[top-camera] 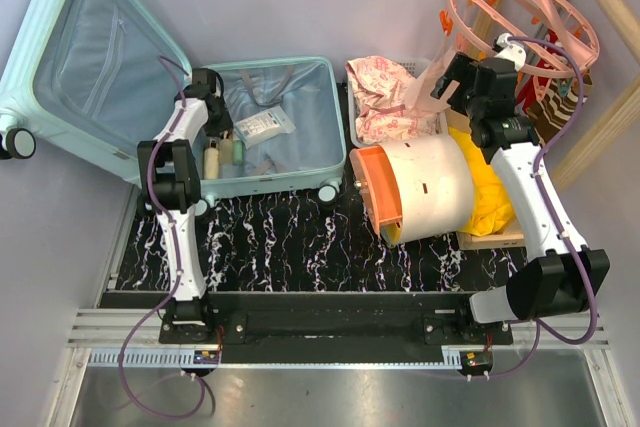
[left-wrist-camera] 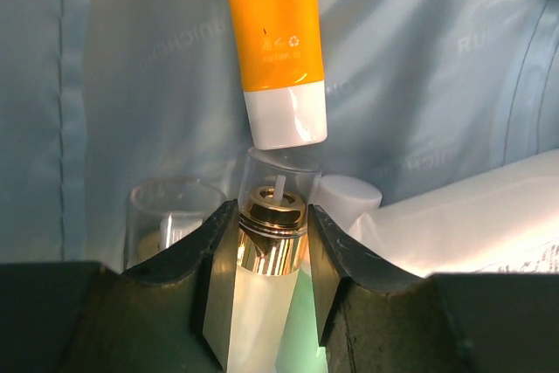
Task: Open, take out, and arrange the luggage
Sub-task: Pick up the personal item from the luggage.
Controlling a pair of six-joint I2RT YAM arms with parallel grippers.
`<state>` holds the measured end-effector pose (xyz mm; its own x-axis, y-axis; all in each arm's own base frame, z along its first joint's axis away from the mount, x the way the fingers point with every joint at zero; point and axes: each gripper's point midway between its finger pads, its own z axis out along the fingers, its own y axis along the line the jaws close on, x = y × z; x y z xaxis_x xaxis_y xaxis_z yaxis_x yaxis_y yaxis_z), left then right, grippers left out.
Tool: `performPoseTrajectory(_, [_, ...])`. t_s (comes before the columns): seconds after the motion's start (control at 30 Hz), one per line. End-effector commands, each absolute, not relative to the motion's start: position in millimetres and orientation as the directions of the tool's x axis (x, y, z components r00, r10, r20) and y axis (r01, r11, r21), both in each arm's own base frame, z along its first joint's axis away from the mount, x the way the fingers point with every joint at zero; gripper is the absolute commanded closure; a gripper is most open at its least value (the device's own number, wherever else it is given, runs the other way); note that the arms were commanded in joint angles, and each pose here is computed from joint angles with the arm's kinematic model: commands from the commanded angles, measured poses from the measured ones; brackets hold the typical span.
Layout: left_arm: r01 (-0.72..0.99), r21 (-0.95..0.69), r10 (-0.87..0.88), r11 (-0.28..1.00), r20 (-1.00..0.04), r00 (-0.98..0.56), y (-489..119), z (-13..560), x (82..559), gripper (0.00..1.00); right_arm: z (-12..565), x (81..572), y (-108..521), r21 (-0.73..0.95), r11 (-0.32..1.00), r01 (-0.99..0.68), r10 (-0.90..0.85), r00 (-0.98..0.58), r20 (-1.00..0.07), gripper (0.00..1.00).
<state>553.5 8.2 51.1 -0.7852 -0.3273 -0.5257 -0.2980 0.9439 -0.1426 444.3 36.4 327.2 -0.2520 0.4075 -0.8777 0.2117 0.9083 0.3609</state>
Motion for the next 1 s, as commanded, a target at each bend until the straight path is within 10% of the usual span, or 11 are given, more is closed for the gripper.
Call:
performPoseTrajectory(0.0, [-0.265,-0.212,-0.339,0.941,-0.533,-0.775,-3,46,574,0.68,354,451,42,0.402,0.902,0.159,0.428,-0.199,-0.882,0.02])
performPoseTrajectory(0.47, [-0.254,-0.216,-0.332,0.943,-0.525,-0.784,-5,48,558,0.39,353,443,39,0.408,0.897,0.172,0.437,-0.196,-0.878,0.02])
performPoseTrajectory(0.97, [-0.299,-0.221,-0.367,0.928,-0.417,-0.832,-1,17,562,0.5,352,442,40,0.408,0.898,0.167,0.436,-0.2,-0.878,0.02])
